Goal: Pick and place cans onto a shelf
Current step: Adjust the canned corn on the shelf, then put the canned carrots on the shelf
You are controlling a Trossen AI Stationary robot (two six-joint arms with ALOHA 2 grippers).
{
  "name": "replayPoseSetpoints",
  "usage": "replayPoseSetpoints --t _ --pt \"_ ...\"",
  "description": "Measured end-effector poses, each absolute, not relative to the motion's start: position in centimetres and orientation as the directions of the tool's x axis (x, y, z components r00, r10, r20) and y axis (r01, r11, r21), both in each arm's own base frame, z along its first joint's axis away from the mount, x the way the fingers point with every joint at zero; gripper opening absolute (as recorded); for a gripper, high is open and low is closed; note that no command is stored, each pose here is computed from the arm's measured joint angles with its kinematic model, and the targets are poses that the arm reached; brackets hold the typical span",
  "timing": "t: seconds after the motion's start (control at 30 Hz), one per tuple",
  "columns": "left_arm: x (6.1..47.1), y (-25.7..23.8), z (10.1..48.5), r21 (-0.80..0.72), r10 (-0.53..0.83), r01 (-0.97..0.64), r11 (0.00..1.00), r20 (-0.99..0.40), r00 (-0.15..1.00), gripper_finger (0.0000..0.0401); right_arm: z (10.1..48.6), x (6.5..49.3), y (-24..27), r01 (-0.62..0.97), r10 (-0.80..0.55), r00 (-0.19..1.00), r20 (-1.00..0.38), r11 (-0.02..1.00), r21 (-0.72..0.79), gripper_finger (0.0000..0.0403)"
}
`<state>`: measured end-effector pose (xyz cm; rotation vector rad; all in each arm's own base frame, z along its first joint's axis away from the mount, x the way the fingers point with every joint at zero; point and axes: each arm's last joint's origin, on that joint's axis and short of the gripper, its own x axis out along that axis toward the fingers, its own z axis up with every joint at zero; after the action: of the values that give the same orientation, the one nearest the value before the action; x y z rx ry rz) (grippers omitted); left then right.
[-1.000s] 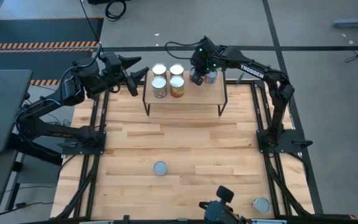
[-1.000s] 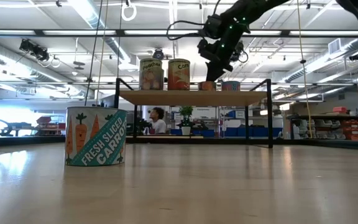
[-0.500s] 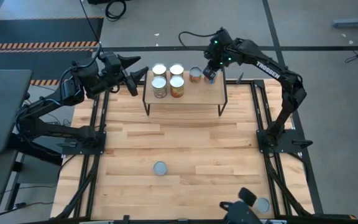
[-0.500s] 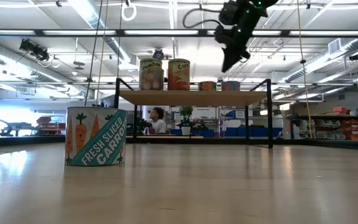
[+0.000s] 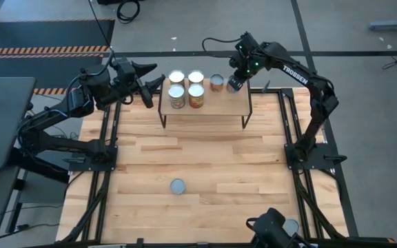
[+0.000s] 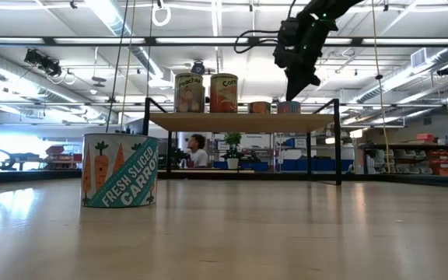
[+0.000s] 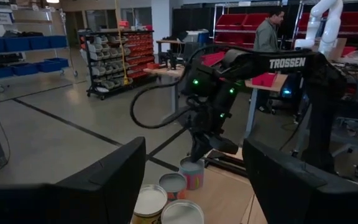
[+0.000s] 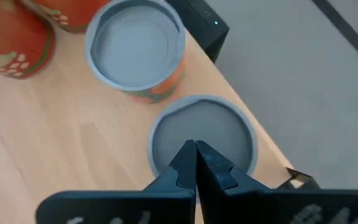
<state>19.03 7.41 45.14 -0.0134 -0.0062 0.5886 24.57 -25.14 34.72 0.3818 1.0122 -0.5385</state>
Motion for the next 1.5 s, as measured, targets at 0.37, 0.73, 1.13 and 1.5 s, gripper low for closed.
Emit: replayPoseSetpoints --t 0.37,0.73,1.13,1.5 --pt "18.9 7.4 45.3 0.010 0.556 -0.556 0.831 0.010 0.831 0.0274 33.0 24.7 -25.4 0.623 -0.265 0.388 -0.883 0.781 0.039 0.0005" --pt "18.9 7.4 45.3 0.011 0.556 -0.556 0.831 0.010 0.831 0.0274 33.0 24.7 -25.2 0.626 -0.267 0.369 -0.890 0.780 0.026 0.0005" --pt "18.8 7.3 45.4 0.008 0.552 -0.552 0.833 0.017 0.833 0.0274 34.1 24.3 -24.3 0.623 -0.291 0.381 -0.877 0.782 0.011 0.0005" --pt "18.9 7.0 44.8 -0.097 0.502 -0.504 0.858 -0.040 0.864 0.0274 41.7 24.4 -17.6 0.456 -0.348 0.712 -0.610 0.890 0.024 0.0006"
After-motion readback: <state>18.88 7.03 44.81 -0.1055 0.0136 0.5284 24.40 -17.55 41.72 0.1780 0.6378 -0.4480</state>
